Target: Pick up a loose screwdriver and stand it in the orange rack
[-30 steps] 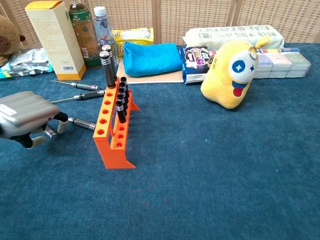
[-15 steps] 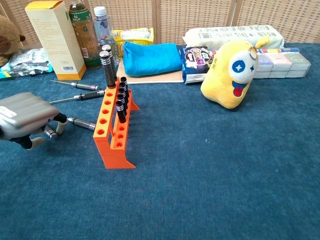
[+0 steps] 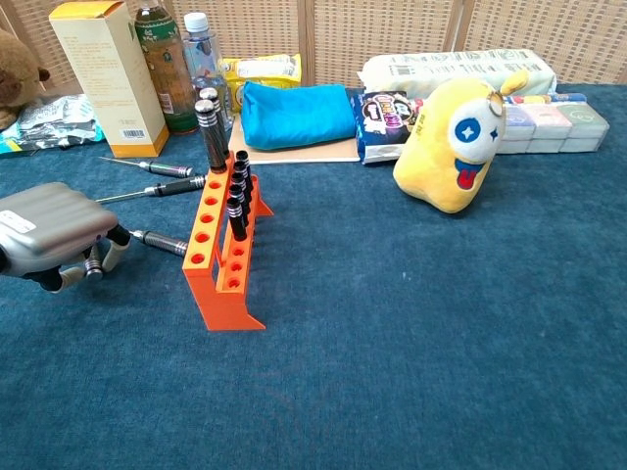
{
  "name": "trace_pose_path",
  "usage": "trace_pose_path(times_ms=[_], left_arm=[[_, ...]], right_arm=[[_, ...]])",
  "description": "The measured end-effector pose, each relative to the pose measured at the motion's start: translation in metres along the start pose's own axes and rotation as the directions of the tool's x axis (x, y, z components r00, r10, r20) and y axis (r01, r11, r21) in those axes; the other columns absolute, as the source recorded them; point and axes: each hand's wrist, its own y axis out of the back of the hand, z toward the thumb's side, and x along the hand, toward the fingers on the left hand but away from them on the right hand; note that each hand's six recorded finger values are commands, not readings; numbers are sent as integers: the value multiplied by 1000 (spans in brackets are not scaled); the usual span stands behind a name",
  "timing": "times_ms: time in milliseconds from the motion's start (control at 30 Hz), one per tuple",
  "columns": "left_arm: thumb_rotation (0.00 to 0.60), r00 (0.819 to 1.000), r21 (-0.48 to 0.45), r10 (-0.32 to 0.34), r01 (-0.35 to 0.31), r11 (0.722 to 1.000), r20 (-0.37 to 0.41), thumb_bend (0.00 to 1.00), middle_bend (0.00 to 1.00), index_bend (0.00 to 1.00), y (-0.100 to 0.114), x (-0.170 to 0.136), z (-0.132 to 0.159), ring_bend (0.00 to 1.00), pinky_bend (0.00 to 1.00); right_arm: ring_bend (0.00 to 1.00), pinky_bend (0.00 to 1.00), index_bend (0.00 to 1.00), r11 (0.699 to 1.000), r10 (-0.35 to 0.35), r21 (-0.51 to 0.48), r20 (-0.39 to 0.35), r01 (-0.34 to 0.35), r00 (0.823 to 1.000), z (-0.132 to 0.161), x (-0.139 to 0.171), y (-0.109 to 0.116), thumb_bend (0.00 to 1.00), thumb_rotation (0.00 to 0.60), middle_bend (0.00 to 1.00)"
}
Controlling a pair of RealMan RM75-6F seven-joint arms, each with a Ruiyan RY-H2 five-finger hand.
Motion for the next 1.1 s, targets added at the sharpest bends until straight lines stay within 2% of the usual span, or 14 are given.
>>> trace_pose_path(times_ms=[433, 1100], left_arm=[[600, 1000, -15, 13, -13, 1000, -3, 392, 1000, 545, 7, -2, -2, 1000, 1000], [600, 995, -99, 93, -95, 990, -31, 392, 1000, 551, 55, -33, -33, 1000, 1000]], right_arm=[[0, 0, 0, 1000, 0, -3, -1, 0, 1000, 0, 0, 0, 0, 600, 0], [0, 0, 0, 1000, 25, 6, -8, -25, 1000, 3, -2, -7, 0, 600, 0]])
